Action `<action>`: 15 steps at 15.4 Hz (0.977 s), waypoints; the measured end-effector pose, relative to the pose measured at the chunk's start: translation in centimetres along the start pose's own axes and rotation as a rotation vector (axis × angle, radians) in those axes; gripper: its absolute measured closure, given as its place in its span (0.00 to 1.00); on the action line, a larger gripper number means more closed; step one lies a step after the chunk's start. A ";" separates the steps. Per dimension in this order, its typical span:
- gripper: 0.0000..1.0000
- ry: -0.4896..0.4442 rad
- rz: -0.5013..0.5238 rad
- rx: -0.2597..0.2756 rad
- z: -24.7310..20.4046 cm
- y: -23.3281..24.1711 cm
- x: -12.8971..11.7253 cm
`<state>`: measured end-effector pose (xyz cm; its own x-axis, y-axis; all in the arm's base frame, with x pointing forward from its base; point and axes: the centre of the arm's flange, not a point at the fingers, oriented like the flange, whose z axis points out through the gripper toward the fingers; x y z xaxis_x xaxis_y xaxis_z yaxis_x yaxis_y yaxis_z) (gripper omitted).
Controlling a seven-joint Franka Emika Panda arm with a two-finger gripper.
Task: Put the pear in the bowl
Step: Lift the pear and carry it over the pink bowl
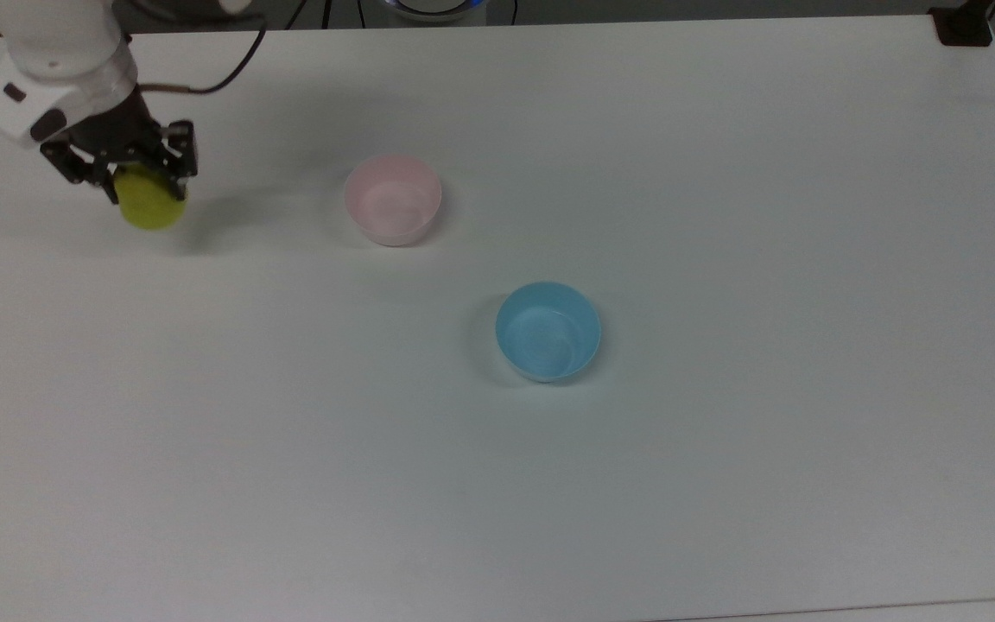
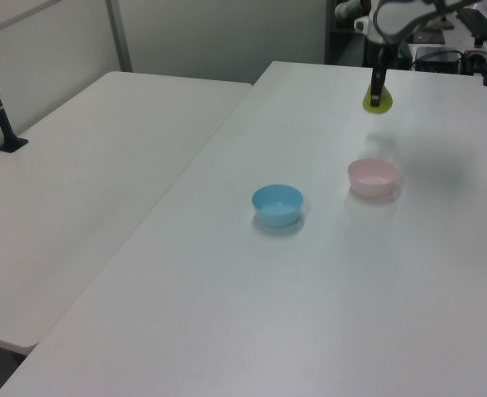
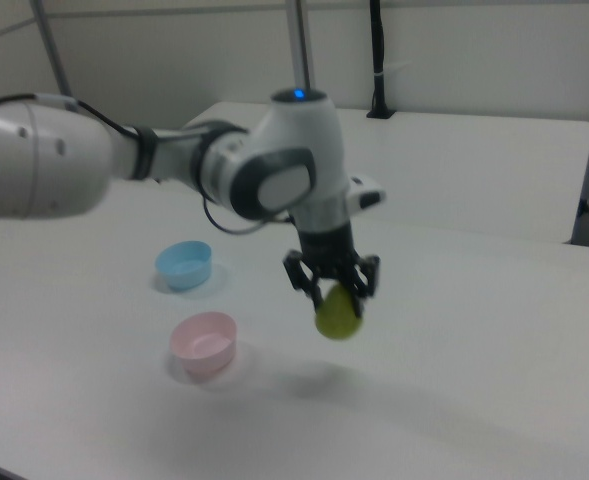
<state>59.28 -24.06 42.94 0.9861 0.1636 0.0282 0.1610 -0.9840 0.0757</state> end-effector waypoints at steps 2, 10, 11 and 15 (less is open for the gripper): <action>0.34 -0.004 -0.008 0.027 -4.4 -2.8 0.7; 0.34 -0.002 -0.016 0.076 -15.8 -17.6 1.0; 0.34 -0.011 -0.017 0.079 -15.5 -19.0 0.8; 0.34 -0.009 -0.036 0.077 -11.7 -23.8 -0.3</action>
<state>54.65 0.08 52.84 0.9800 0.1983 0.0176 0.1984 -0.9801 -0.0008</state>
